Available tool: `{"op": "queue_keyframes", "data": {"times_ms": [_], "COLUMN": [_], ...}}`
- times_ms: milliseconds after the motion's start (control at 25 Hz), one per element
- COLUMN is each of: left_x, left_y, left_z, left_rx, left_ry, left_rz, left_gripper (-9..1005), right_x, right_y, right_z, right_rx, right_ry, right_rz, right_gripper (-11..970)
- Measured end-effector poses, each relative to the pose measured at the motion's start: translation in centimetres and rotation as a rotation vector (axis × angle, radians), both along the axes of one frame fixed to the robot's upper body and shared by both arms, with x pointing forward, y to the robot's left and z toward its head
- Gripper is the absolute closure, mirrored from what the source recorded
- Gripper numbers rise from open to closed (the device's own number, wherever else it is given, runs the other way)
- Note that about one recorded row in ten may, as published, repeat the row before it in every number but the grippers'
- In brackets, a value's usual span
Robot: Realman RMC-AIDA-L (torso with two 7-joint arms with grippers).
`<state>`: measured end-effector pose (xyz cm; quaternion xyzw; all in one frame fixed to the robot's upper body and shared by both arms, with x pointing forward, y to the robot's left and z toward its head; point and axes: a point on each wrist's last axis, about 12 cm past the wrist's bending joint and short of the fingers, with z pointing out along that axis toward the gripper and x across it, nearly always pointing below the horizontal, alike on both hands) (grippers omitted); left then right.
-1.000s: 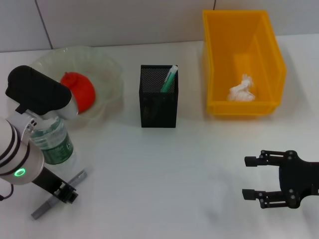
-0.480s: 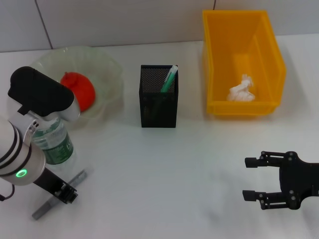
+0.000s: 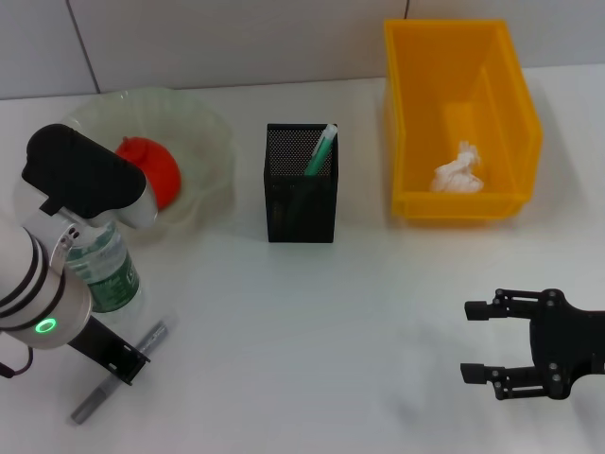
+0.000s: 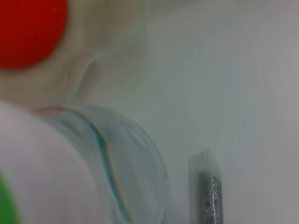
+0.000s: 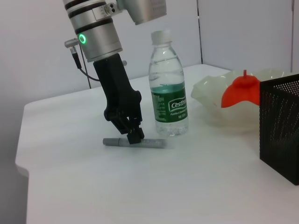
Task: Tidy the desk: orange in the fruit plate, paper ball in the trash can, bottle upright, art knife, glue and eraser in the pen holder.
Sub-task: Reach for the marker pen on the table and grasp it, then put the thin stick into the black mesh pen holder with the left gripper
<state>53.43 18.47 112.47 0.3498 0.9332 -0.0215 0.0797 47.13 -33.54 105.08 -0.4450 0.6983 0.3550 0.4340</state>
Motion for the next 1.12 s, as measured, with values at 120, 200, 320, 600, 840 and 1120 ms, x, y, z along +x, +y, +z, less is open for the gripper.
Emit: {"op": "queue_keyframes", "data": {"times_ms": [120,200,320,600,840,1120], "left_x": [0.0,0.1,0.1,0.0,-0.2,-0.2], "left_y": [0.0,-0.1,-0.1,-0.2,-0.8,-0.8], "left_z": [0.0,0.1,0.3,0.3,0.7,0.5], "left_rx": [0.001,-0.002,-0.005,-0.004,-0.027,-0.017], "left_ry": [0.001,-0.005,-0.010,-0.008,-0.030,-0.038], "left_rz": [-0.001,-0.001,-0.002,-0.009,-0.018,-0.030], "left_gripper": [858,878,898,908,963,850], "right_x": [0.0,0.0,0.0,0.0,0.0,0.0], "right_y": [-0.1,-0.1,-0.1,-0.2,-0.1,-0.1], "right_z": [0.0,0.0,0.0,0.0,0.0,-0.1], "right_rx": [-0.003,-0.003,-0.003,-0.005,-0.007,-0.007], "right_ry": [-0.003,-0.003,-0.002,-0.003,-0.002,0.000], "right_rz": [-0.003,-0.006,-0.007,-0.009,-0.003,-0.003], "right_gripper": [188,188,188,188,188,188]}}
